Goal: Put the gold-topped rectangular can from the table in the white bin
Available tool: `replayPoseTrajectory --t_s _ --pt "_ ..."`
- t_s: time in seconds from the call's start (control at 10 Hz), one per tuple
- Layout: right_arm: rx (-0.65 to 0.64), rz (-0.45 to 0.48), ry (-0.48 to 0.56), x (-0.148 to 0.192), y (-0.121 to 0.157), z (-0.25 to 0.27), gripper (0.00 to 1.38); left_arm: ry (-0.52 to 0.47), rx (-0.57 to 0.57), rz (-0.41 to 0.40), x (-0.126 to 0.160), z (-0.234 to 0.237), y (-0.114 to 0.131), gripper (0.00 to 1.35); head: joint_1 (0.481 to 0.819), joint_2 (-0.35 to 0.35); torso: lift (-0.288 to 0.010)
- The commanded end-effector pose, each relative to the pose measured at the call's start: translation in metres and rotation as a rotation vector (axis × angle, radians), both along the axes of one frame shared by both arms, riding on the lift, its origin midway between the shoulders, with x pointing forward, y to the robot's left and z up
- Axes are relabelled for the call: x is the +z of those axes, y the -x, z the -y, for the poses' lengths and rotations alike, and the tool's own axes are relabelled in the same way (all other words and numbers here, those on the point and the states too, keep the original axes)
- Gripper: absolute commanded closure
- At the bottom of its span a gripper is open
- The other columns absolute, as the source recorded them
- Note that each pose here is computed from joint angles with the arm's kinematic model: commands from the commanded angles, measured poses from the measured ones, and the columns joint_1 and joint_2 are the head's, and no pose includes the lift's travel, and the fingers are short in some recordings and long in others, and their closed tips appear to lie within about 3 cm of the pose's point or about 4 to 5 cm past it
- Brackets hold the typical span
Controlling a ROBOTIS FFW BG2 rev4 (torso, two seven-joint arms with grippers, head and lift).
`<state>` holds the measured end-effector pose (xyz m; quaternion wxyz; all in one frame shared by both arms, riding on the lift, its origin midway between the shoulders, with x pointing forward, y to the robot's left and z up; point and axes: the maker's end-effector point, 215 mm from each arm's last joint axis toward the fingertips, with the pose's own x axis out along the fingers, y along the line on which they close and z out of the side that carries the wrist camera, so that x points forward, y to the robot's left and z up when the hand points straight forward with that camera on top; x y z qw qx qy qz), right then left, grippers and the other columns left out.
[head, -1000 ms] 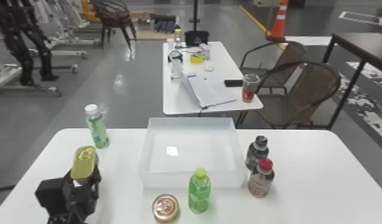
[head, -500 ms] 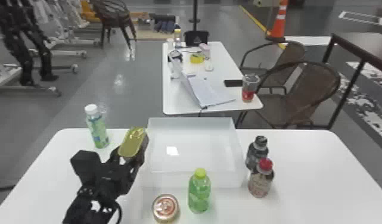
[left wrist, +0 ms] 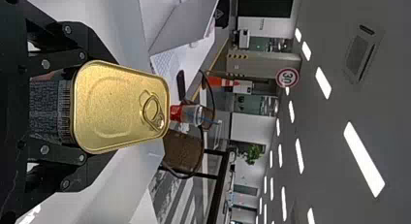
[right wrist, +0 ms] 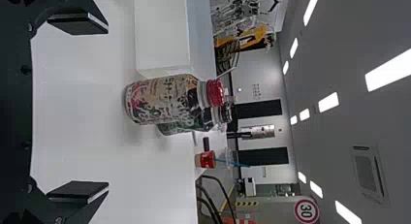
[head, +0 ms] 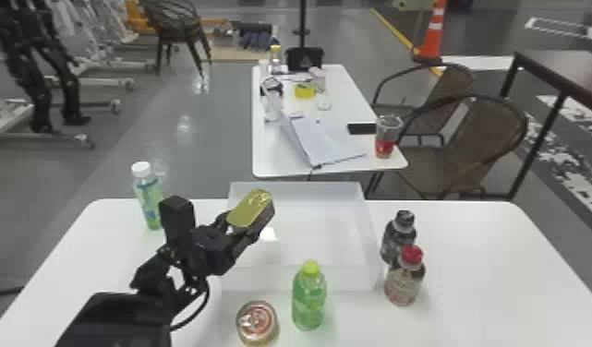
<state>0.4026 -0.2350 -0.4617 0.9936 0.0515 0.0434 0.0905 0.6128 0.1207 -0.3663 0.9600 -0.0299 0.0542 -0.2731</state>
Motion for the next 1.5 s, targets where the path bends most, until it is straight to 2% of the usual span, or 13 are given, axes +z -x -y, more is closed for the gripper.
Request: replayPoseTrajectory --t_s 0.0,0.1,0.2,0.3,0.4,0.7,0.9,1.1,1.4 --pt "-0.001 -0.002 -0.002 -0.001 0.0 0.0 0.15 -0.006 -0.027 -0.051 -0.019 0.007 -0.006 0.82 0.549 0.0 -0.1" --pt "-0.001 -0.002 -0.002 -0.001 0.0 0.0 0.15 -0.006 -0.021 -0.084 -0.031 0.007 -0.005 0.68 0.549 0.0 -0.1" --pt "-0.001 -0.003 -0.002 -0.002 0.0 0.0 0.15 -0.005 -0.009 -0.1 -0.04 0.006 -0.003 0.45 0.549 0.0 -0.1" --pt "-0.001 -0.003 -0.002 -0.002 0.0 0.0 0.15 -0.001 0.001 -0.105 -0.042 0.005 -0.003 0.27 0.549 0.0 -0.1" --pt "-0.002 -0.003 -0.003 -0.002 0.0 0.0 0.15 0.001 0.002 -0.102 -0.041 0.006 -0.003 0.18 0.549 0.0 -0.1" --pt "-0.002 -0.001 -0.003 -0.001 -0.001 0.0 0.15 0.037 0.009 -0.053 -0.026 0.005 -0.002 0.16 0.549 0.0 -0.1" --pt "-0.002 -0.001 -0.003 -0.001 -0.001 0.0 0.15 0.037 0.102 0.034 0.002 -0.022 0.005 0.16 0.549 0.0 -0.1" --pt "-0.002 -0.001 -0.003 -0.001 -0.001 0.0 0.15 0.034 0.254 0.087 0.009 -0.072 0.032 0.16 0.549 0.0 -0.1" --pt "0.0 0.003 0.0 0.001 -0.002 0.0 0.15 0.052 0.476 0.159 0.003 -0.132 0.096 0.18 0.549 0.0 -0.1"
